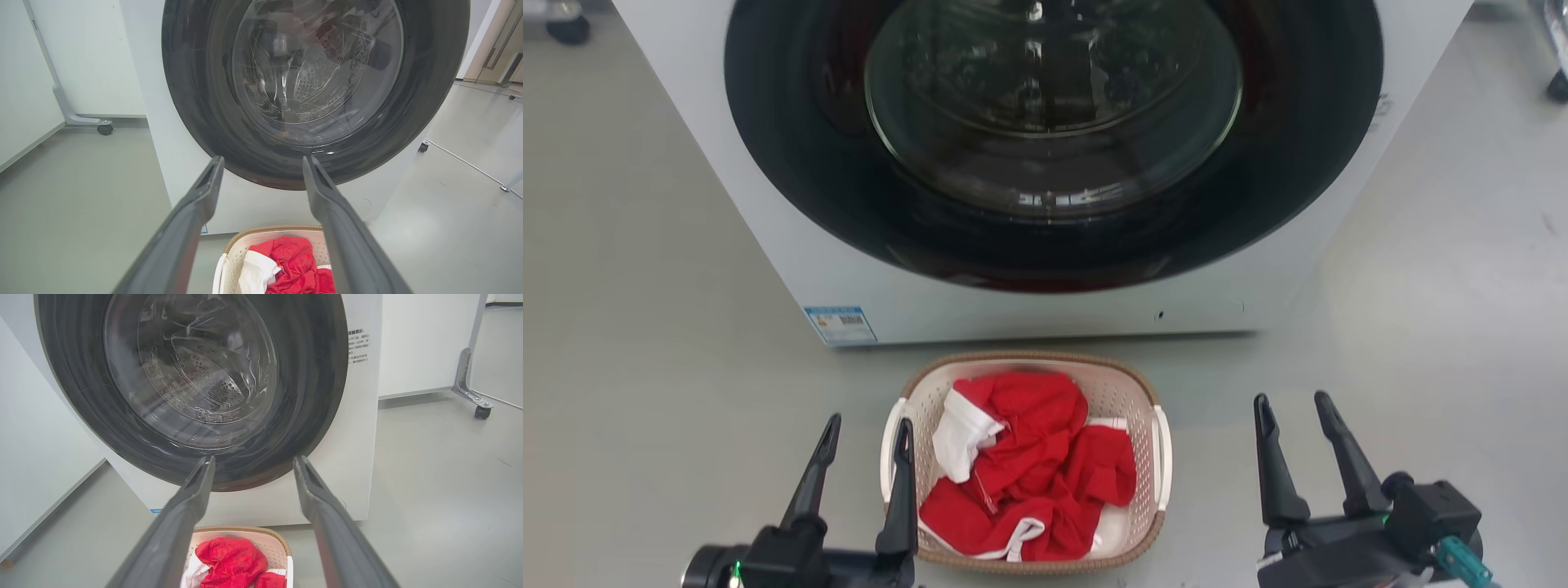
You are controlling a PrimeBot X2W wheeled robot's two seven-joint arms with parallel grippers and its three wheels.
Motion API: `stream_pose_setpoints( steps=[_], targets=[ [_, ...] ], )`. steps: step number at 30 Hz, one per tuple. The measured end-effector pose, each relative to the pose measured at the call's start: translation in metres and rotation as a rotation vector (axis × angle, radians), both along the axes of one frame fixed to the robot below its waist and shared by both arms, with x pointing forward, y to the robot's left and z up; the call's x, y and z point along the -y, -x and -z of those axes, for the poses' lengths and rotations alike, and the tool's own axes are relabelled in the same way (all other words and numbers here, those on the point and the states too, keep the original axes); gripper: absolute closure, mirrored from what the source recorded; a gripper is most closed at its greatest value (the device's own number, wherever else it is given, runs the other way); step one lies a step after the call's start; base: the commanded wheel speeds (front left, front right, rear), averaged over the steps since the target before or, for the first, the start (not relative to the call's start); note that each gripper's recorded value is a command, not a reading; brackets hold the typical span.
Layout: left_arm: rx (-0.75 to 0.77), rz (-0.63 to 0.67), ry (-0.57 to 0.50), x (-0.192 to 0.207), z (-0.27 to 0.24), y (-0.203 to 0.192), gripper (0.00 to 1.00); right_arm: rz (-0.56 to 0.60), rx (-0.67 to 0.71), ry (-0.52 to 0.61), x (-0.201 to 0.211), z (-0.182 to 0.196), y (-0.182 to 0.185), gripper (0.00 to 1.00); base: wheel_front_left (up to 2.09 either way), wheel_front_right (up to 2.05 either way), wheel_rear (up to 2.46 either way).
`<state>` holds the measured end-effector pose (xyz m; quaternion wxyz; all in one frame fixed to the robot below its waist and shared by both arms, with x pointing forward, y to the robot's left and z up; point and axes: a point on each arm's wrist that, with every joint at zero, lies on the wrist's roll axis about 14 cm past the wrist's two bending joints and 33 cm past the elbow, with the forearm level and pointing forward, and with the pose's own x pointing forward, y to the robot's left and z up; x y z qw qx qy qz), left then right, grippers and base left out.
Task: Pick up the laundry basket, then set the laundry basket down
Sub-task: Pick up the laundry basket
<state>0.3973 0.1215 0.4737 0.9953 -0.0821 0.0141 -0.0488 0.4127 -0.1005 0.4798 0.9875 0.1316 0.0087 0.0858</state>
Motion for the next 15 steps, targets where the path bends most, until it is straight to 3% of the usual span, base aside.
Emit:
stream_pose_setpoints(
  steps=[15],
  targets=[
    [-0.087, 0.054, 0.006, 0.012, 0.05, -0.061, 0.0, 0.0, -0.095, 0.025, 0.004, 0.053, -0.057, 0.0, 0.0, 0.0, 0.0]
  ],
)
